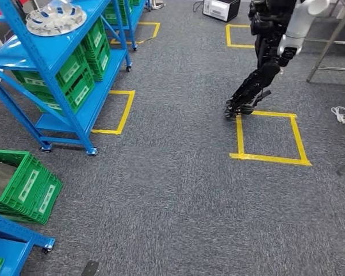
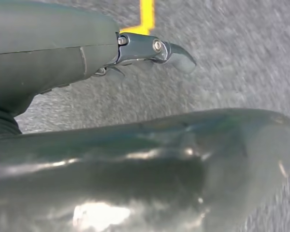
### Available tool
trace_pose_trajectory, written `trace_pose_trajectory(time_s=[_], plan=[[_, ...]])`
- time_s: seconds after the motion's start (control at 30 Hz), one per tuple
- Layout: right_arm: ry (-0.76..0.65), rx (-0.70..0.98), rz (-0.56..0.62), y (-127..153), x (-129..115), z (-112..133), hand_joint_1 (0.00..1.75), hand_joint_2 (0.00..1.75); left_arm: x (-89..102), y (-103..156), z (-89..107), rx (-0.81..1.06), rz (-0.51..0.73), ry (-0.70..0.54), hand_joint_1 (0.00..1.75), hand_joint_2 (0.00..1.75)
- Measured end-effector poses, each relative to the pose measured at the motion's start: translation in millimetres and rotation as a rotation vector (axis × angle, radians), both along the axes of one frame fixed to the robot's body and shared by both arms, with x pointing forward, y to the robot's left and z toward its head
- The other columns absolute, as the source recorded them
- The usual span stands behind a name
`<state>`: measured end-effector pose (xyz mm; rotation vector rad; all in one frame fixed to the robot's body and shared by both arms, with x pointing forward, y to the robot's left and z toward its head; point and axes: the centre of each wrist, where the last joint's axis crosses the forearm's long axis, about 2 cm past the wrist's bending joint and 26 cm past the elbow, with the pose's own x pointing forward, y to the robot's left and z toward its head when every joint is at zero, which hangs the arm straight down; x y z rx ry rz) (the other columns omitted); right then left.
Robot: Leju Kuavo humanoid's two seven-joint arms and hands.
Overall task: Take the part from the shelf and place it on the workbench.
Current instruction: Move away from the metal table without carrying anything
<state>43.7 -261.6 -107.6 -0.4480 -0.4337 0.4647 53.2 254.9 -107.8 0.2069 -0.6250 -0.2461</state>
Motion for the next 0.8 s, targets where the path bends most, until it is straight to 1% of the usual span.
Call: trace_pose_trajectory(time_s=[0.17,0.8], plan=[[0.009,0.0,-0.003,-0.5,-4.7,-0.5,0.0,0.0,-0.5,-0.9,0.0,-0.004,-0.002,0.0,0.0,0.0],[0.01,0.0,0.0,-0.4,-4.8,-0.6,0.0,0.0,-1.6,0.3,-0.3,-0.003,-0.002,0.001,0.0,0.0]])
